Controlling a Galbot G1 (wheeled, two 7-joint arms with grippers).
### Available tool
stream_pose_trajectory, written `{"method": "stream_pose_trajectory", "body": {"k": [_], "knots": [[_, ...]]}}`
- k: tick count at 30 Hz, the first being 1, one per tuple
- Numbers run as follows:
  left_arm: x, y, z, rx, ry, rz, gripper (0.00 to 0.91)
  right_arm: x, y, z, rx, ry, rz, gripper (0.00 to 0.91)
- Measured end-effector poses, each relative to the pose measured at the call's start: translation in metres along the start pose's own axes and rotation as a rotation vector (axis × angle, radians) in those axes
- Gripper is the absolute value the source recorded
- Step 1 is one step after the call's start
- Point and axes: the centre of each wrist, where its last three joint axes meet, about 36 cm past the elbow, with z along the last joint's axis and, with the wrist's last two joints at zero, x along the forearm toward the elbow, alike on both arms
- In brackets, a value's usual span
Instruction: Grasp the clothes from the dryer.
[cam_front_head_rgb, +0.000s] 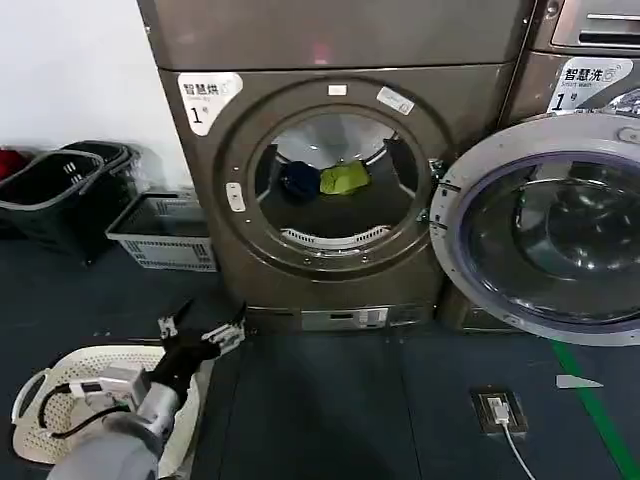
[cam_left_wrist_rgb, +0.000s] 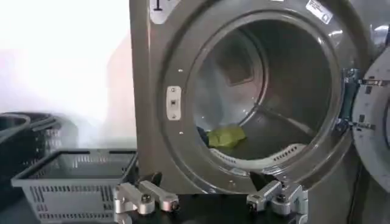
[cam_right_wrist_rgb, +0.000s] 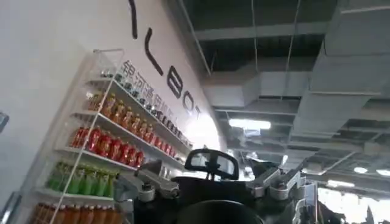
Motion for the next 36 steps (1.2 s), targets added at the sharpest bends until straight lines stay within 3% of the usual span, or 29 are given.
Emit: {"method": "stream_pose_trajectory", "body": {"k": [36], "knots": [[0.0004, -0.0019, -0.0026, 0.017, -0.016, 0.013, 0.907, 0.0047, 0.0012, -0.0003, -0.044, -0.038, -0.027, 0.907]]}}
